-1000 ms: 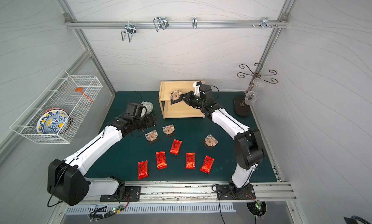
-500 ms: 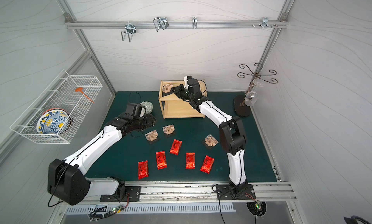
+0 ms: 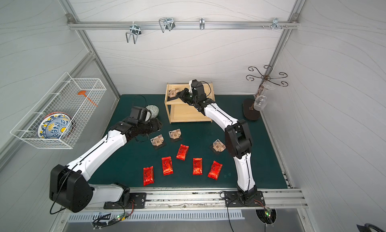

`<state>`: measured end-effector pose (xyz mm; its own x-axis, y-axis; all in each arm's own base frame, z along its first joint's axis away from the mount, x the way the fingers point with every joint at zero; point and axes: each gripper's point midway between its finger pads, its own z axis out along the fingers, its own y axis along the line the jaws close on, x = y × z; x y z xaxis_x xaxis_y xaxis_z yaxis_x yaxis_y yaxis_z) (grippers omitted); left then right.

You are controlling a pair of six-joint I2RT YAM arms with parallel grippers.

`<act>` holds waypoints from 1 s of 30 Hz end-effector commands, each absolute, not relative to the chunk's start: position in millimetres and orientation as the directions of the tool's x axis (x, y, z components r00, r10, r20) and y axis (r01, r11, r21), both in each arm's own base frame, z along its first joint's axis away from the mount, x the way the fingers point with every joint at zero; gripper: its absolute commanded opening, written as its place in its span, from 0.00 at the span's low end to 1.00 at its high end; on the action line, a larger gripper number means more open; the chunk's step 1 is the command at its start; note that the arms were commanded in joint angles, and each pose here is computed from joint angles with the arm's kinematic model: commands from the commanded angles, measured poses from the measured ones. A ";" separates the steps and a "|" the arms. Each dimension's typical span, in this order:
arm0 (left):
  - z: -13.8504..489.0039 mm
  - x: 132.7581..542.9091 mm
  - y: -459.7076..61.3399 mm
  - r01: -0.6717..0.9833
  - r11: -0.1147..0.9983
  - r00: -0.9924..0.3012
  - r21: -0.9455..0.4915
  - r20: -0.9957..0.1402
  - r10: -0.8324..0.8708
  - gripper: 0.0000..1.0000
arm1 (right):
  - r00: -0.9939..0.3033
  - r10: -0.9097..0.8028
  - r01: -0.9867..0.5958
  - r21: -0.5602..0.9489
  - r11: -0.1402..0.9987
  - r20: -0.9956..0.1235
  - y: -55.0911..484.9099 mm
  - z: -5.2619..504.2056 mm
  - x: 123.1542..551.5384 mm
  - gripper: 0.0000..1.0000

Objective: Place the tea bags on the shelf by color
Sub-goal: Place the tea bag on the shelf.

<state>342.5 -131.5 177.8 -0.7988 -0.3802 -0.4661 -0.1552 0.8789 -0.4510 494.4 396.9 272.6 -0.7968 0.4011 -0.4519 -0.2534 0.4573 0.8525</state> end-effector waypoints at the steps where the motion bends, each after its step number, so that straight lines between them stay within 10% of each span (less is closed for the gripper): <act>1: 180.8 348.1 -131.2 -0.142 0.877 -0.792 -0.458 -0.478 -0.378 0.65 | -0.815 0.337 -0.271 0.824 0.497 -0.471 407.9 257.4 492.7 0.08; 30: 185.3 347.8 -133.9 -0.134 0.861 -0.789 -0.490 -0.473 -0.392 0.66 | -0.805 0.243 -0.320 0.741 0.591 -0.541 395.7 259.2 512.0 0.54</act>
